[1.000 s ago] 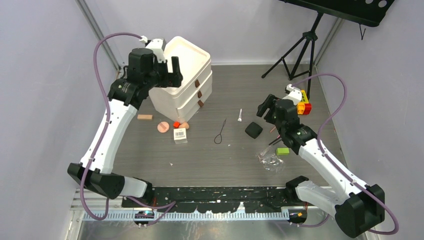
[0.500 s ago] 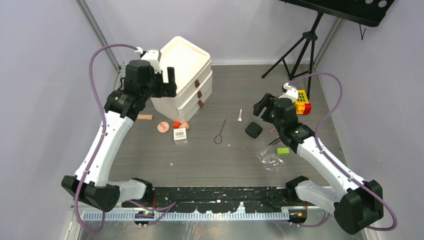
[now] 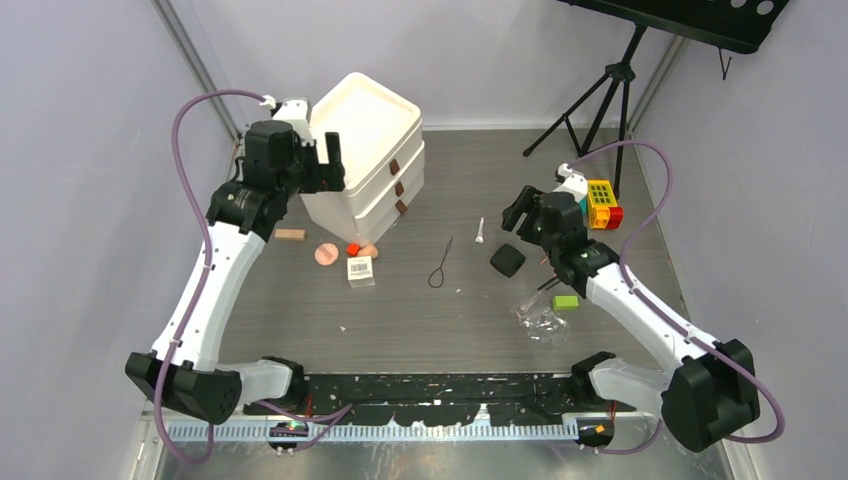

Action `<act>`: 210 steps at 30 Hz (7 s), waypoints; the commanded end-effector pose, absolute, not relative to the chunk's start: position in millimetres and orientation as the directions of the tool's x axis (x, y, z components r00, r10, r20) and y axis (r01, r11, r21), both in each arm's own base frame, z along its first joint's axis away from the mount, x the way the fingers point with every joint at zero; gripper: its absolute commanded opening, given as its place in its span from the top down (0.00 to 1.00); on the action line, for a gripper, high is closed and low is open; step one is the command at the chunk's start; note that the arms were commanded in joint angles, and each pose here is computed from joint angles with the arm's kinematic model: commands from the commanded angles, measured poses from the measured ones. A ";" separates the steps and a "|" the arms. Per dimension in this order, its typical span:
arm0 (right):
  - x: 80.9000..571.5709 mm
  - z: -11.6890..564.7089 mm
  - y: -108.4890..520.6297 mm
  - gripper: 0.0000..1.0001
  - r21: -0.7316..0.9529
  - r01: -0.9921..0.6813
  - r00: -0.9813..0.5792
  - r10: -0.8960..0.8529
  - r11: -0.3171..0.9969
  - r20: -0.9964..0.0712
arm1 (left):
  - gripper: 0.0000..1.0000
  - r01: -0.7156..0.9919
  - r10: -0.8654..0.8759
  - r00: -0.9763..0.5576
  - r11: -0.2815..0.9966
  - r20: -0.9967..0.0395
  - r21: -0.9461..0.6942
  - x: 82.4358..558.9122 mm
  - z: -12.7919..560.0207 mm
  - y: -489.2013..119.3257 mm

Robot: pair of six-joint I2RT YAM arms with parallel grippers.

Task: Organize the makeup
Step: Open the drawer in the storage box.

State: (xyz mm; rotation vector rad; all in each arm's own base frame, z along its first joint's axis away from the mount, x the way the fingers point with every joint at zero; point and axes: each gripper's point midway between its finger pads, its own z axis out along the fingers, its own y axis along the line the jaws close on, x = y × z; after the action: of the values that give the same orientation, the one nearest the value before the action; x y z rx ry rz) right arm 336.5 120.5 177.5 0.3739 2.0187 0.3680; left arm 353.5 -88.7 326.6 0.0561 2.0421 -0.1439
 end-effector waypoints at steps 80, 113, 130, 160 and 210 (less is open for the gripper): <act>461.1 212.0 321.6 0.39 0.914 -0.286 -0.491 0.775 0.286 -0.396 | 0.14 0.236 -0.119 -0.407 0.944 -0.906 -0.230 360.1 336.7 -93.8; 448.6 159.8 376.2 0.48 0.942 -0.278 -0.598 0.734 0.187 -0.322 | 0.17 0.274 -0.108 -0.434 0.930 -0.894 -0.245 361.7 329.6 -102.2; 447.5 147.5 373.3 0.50 0.943 -0.257 -0.597 0.732 0.213 -0.329 | 0.17 0.263 -0.104 -0.422 0.937 -0.901 -0.232 359.8 332.7 -98.6; 448.1 168.6 376.8 0.85 0.942 -0.305 -0.589 0.749 0.140 -0.302 | 0.17 0.270 -0.104 -0.438 0.932 -0.893 -0.241 361.6 327.2 -101.3; 385.7 200.6 230.1 1.00 0.719 -0.145 -0.240 0.681 0.679 -0.692 | 0.17 0.254 -0.098 -0.471 0.937 -0.877 -0.241 367.0 315.9 -100.6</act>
State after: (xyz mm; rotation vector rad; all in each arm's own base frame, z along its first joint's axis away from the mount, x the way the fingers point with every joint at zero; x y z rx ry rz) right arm 382.6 250.0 175.9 0.4073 1.7316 0.8889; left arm 365.0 -102.2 304.7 0.1029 2.0633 -0.4174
